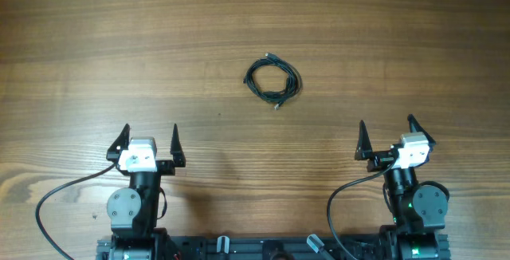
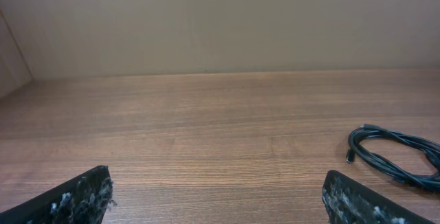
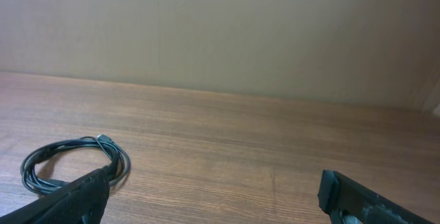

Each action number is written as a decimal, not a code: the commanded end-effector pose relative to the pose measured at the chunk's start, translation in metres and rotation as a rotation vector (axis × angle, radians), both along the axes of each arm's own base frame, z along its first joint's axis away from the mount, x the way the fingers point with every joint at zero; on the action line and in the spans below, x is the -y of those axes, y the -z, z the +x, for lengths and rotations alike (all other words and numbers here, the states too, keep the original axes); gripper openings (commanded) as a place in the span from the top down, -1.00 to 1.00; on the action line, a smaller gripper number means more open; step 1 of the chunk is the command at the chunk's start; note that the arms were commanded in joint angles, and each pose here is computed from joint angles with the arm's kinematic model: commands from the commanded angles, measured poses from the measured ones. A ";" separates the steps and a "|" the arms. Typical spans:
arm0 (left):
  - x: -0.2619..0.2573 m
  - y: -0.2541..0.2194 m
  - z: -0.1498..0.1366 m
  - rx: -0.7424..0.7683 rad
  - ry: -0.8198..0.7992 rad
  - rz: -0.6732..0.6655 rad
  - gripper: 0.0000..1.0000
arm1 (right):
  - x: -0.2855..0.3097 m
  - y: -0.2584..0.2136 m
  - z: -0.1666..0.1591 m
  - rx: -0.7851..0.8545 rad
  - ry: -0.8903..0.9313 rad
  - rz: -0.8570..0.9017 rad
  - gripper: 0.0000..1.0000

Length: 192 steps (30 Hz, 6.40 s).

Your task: Untangle cables

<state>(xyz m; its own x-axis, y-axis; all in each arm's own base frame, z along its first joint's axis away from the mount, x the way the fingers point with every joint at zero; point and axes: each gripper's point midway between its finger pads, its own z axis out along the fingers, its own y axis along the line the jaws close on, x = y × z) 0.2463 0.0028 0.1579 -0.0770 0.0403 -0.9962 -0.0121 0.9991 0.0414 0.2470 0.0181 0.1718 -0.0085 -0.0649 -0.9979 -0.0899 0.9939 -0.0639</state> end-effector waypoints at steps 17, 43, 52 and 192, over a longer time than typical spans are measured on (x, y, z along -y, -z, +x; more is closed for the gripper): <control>-0.012 0.016 0.002 -0.066 -0.066 0.021 -1.00 | 0.000 0.010 0.002 -0.044 -0.002 0.013 -1.00; -0.012 0.016 0.002 -0.066 -0.066 0.021 -1.00 | 0.000 0.010 0.002 -0.044 -0.002 0.013 -1.00; -0.012 0.016 0.002 -0.066 -0.066 0.022 -1.00 | 0.000 0.010 0.002 -0.044 -0.002 0.013 -1.00; 0.029 -0.247 0.031 -0.221 0.164 -0.094 -1.00 | -0.019 -0.308 -0.058 0.097 -0.126 0.088 -1.00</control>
